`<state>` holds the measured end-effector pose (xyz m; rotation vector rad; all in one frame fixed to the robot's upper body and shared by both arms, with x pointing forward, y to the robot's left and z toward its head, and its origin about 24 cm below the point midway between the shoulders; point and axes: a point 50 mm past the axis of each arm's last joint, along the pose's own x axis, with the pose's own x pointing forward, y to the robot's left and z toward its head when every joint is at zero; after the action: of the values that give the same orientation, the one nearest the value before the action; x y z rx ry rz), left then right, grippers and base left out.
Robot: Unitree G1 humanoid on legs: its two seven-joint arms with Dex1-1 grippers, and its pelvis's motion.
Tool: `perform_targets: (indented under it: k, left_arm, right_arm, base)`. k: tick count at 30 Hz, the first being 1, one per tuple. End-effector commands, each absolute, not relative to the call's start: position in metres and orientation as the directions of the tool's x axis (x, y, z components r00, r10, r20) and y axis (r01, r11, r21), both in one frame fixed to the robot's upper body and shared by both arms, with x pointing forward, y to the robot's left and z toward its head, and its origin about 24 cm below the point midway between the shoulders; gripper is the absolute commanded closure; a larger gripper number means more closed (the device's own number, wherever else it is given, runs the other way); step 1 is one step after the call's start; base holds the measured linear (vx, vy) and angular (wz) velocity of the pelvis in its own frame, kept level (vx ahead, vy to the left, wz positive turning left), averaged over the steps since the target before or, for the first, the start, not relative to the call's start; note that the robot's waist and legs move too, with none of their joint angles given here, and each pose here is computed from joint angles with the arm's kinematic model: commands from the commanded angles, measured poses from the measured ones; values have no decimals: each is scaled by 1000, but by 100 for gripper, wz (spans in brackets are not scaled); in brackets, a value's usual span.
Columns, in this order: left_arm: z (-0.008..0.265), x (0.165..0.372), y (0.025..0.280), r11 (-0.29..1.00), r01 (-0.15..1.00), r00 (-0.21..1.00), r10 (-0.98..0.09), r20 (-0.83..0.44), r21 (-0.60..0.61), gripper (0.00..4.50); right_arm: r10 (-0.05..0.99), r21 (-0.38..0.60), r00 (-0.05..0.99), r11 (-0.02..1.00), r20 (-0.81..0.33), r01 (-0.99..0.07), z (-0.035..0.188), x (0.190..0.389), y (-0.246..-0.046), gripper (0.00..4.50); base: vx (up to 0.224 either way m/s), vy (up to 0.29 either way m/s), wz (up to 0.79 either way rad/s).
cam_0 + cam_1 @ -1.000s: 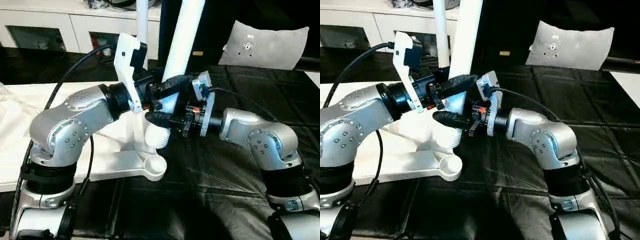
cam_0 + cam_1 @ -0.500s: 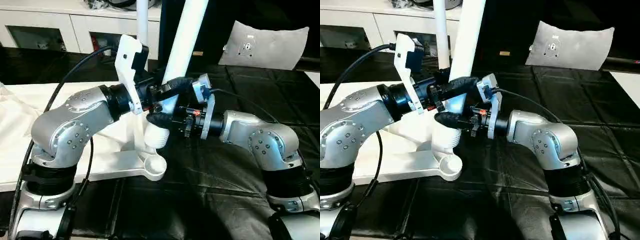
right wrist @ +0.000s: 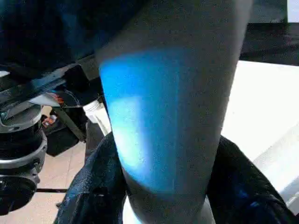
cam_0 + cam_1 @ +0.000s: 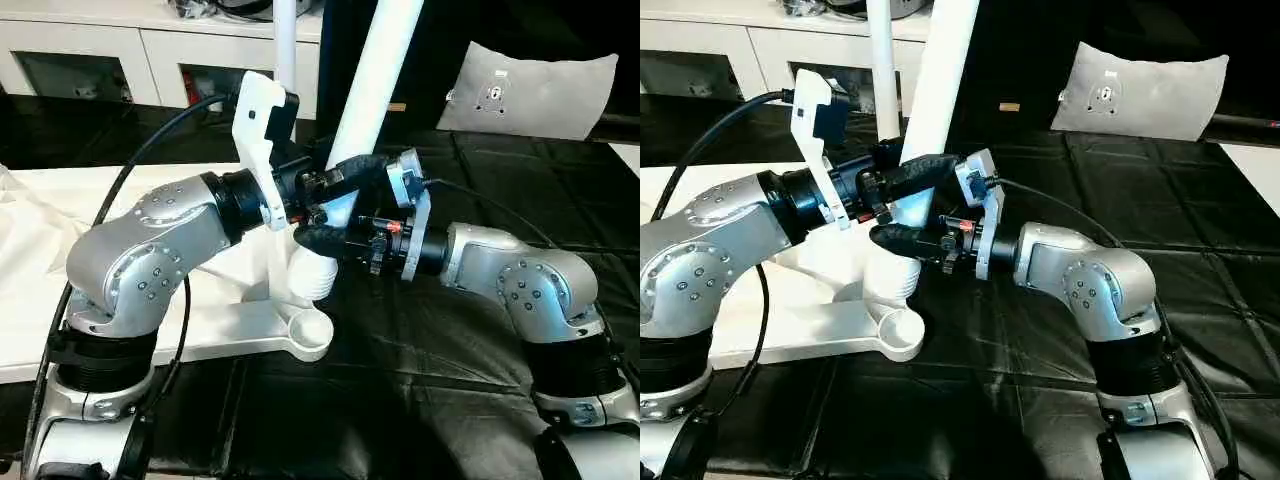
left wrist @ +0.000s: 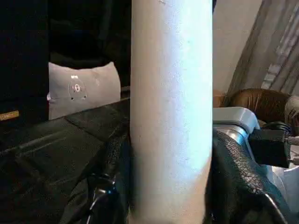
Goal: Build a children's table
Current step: Pick table leg
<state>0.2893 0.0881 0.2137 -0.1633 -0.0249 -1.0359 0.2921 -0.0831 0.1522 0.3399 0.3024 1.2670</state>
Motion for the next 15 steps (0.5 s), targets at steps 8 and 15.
perform_targets:
  k: [8,15]
  left_arm:
    - [234,269,74,325,928,367,-884,289,-183,153]
    - [243,267,68,300,920,385,-818,428,-254,107]
  right_arm:
    - [966,423,252,250,-52,-871,145,288,-79,259]
    - [961,418,270,272,-66,-867,141,288,-79,260]
  base:
    - [0,0,0]
    - [0,0,0]
